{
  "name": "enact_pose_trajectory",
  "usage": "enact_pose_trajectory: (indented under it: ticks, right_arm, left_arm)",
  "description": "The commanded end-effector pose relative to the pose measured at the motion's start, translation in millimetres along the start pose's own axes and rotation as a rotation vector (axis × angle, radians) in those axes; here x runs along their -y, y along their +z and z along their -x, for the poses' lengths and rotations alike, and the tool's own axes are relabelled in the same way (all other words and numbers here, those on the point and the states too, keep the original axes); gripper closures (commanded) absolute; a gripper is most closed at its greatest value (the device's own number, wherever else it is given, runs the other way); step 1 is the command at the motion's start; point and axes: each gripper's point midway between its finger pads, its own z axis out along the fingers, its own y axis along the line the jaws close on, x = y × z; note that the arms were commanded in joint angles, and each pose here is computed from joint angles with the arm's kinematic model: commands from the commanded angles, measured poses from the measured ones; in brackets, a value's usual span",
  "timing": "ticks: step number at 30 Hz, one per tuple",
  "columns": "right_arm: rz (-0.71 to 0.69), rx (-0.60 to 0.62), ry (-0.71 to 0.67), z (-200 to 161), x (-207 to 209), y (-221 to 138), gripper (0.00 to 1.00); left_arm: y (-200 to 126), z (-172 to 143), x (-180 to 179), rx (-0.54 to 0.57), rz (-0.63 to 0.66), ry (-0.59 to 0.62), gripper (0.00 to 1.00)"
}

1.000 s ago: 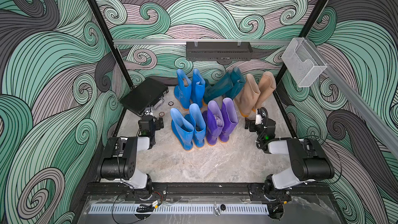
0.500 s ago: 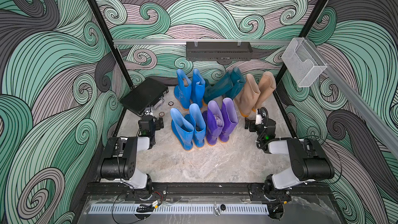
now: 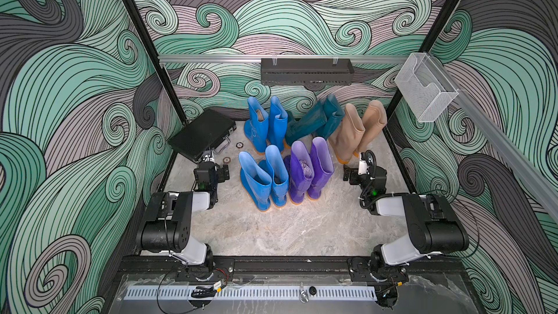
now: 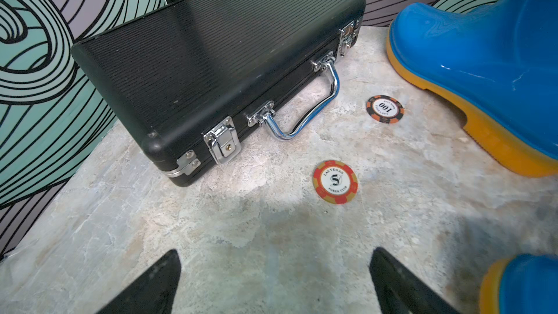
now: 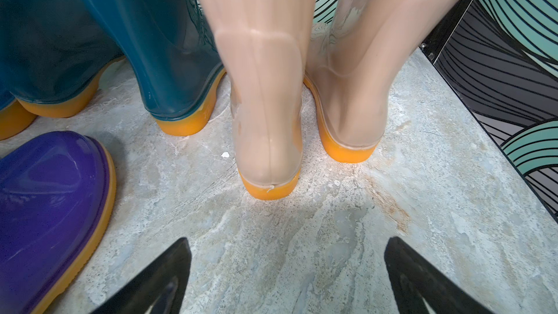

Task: Match and arrange rain boots in pairs
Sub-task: Reset both arms

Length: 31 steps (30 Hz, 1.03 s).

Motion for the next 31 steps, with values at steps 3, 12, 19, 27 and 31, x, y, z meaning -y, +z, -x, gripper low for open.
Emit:
enact_pose_trajectory:
  ticks: [3, 12, 19, 27, 31]
  right_arm:
    - [0.010, 0.025, -0.001, 10.4, -0.6, 1.6, 0.01]
    - [0.145, 0.061, -0.029, 11.4, -18.9, -5.4, 0.01]
    - [0.071, 0.030, 0.010, 11.2, -5.1, 1.4, 0.01]
    - [0.064, 0.012, -0.003, 9.3, -6.2, 5.6, 0.01]
    - [0.060, 0.032, -0.003, 11.3, -5.5, 0.2, 0.01]
  left_arm:
    - [0.9, 10.6, -0.8, 0.026, -0.005, -0.016, 0.02]
    - [0.9, 10.9, -0.7, 0.027, -0.005, -0.016, 0.01]
    - [0.9, 11.0, -0.7, 0.027, -0.006, -0.017, 0.01]
    - [1.0, 10.8, -1.0, 0.027, -0.006, -0.017, 0.01]
    - [1.0, 10.9, -0.9, 0.027, -0.006, -0.017, 0.01]
